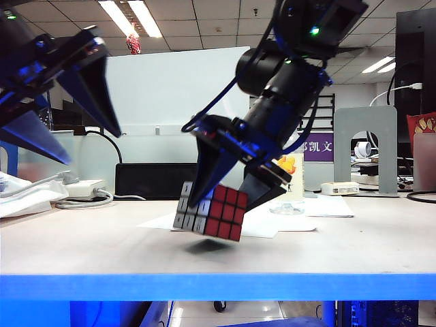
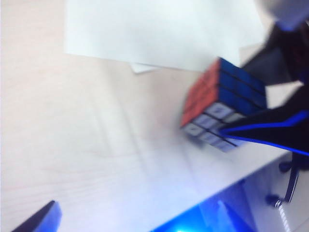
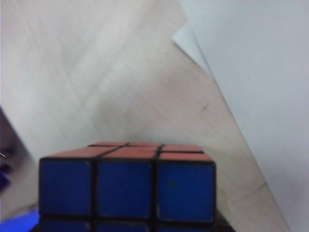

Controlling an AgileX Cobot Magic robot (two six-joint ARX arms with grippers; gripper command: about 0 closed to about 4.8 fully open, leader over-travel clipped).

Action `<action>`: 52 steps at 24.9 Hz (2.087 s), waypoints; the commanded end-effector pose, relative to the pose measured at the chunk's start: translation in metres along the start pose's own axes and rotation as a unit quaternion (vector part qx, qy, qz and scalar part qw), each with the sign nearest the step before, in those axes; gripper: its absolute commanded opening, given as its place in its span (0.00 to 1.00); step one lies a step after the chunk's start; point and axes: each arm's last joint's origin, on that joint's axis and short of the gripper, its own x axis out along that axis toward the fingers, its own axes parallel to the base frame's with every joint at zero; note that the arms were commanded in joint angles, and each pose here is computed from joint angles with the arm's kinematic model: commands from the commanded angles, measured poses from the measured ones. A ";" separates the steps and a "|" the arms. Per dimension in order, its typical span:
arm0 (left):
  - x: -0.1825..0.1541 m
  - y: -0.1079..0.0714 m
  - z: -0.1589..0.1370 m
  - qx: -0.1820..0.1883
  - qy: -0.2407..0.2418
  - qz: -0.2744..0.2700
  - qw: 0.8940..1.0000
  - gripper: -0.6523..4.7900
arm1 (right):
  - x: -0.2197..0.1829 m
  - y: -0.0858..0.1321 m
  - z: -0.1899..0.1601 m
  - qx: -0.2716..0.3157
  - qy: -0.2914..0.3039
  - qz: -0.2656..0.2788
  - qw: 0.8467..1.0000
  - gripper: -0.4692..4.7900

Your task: Rotate the Rubik's Cube so that the bottom side is facing up.

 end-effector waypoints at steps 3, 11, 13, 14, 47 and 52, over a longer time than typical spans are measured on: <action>-0.009 0.015 0.005 -0.042 -0.024 -0.011 0.999 0.91 | -0.025 0.010 0.017 0.028 -0.080 0.053 0.995 0.60; -0.011 0.019 0.009 -0.051 -0.040 -0.032 0.997 0.91 | -0.049 0.022 0.028 0.057 -0.130 0.128 0.982 0.60; -0.012 0.019 0.009 -0.052 -0.042 -0.034 0.997 0.91 | -0.055 0.023 0.031 0.067 -0.138 0.159 0.975 0.60; -0.012 0.019 0.009 -0.052 -0.042 -0.035 0.997 0.91 | -0.057 0.024 0.032 0.072 -0.141 0.177 0.971 0.60; -0.104 -0.028 0.013 0.067 -0.272 -0.080 0.957 0.91 | -0.216 0.046 0.070 0.240 -0.433 0.585 0.642 0.60; -0.133 -0.045 0.030 0.130 -0.397 -0.181 0.891 0.91 | -0.240 0.069 0.057 0.177 -0.468 0.660 0.560 0.60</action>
